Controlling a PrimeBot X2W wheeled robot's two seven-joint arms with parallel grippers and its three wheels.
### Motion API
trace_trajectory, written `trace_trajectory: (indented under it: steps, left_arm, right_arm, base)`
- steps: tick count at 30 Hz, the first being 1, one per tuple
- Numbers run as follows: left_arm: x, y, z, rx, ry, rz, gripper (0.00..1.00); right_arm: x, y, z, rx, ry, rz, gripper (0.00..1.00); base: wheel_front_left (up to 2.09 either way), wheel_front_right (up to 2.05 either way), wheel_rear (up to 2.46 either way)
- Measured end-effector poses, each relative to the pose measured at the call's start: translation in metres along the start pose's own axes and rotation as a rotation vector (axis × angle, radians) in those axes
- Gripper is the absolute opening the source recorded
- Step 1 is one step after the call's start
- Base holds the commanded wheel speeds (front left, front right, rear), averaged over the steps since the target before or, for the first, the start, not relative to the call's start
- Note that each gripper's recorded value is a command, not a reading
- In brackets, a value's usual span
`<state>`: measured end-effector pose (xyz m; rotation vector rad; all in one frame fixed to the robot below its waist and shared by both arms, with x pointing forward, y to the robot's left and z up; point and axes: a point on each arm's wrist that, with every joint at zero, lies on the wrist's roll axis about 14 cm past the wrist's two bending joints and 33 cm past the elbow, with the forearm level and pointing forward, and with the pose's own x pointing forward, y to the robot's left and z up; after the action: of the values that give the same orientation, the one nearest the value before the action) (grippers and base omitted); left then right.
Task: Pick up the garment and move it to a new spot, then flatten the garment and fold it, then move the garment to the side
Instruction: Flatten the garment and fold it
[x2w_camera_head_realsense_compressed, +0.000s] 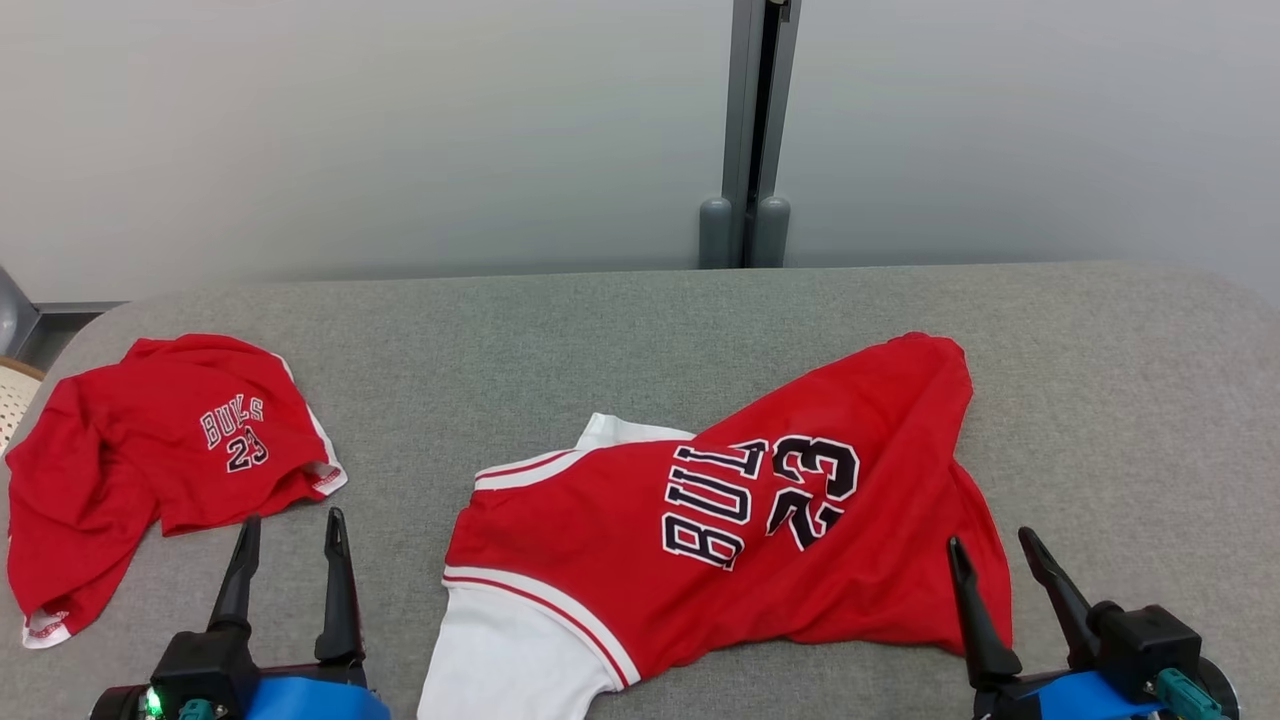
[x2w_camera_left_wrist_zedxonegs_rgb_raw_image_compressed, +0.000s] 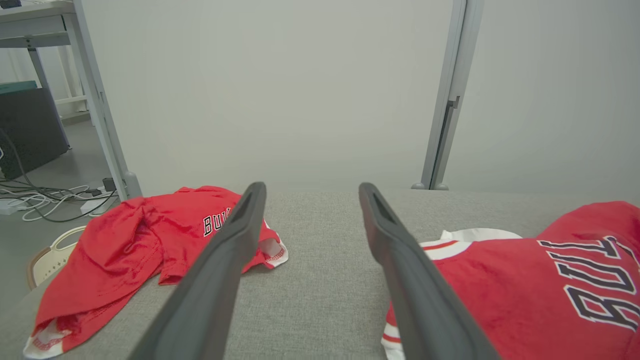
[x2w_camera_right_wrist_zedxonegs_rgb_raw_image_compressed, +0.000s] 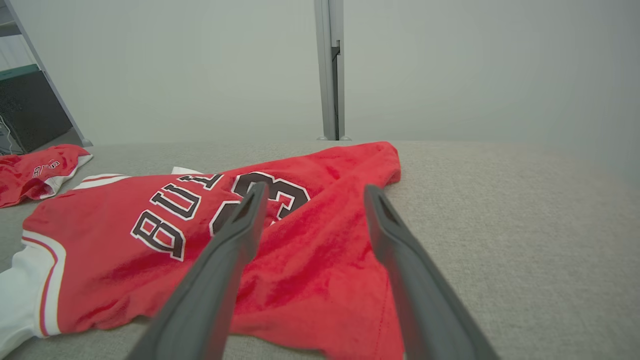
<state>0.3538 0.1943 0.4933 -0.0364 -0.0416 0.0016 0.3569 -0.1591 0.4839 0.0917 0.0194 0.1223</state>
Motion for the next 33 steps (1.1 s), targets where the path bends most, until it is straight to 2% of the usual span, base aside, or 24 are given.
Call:
trace_trajectory:
  steps: [5,10,17,25,33]
  left_arm:
    - [-0.004,-0.008,-0.019,-0.028,0.061,-0.021,1.0]
    - [-0.016,-0.013,-0.047,-0.066,0.151,-0.027,1.0]
    - [-0.039,-0.032,-0.085,-0.096,0.284,-0.079,1.0]
    - [-0.056,-0.045,-0.11,-0.117,0.374,-0.111,1.0]
    - [-0.071,-0.051,-0.13,-0.134,0.454,-0.128,1.0]
  right_arm:
    - [-0.005,-0.015,-0.012,0.007,0.037,-0.048,1.0]
    - [-0.017,-0.033,-0.045,0.022,0.136,-0.109,1.0]
    - [-0.035,-0.041,-0.09,0.081,0.271,-0.156,1.0]
    - [-0.034,-0.039,-0.107,0.115,0.326,-0.165,1.0]
    - [-0.027,-0.036,-0.107,0.122,0.329,-0.156,1.0]
  base:
    - [0.0,0.0,0.0]
    - [0.0,0.0,0.0]
    - [0.0,0.0,0.0]
    - [0.0,0.0,0.0]
    - [0.0,0.0,0.0]
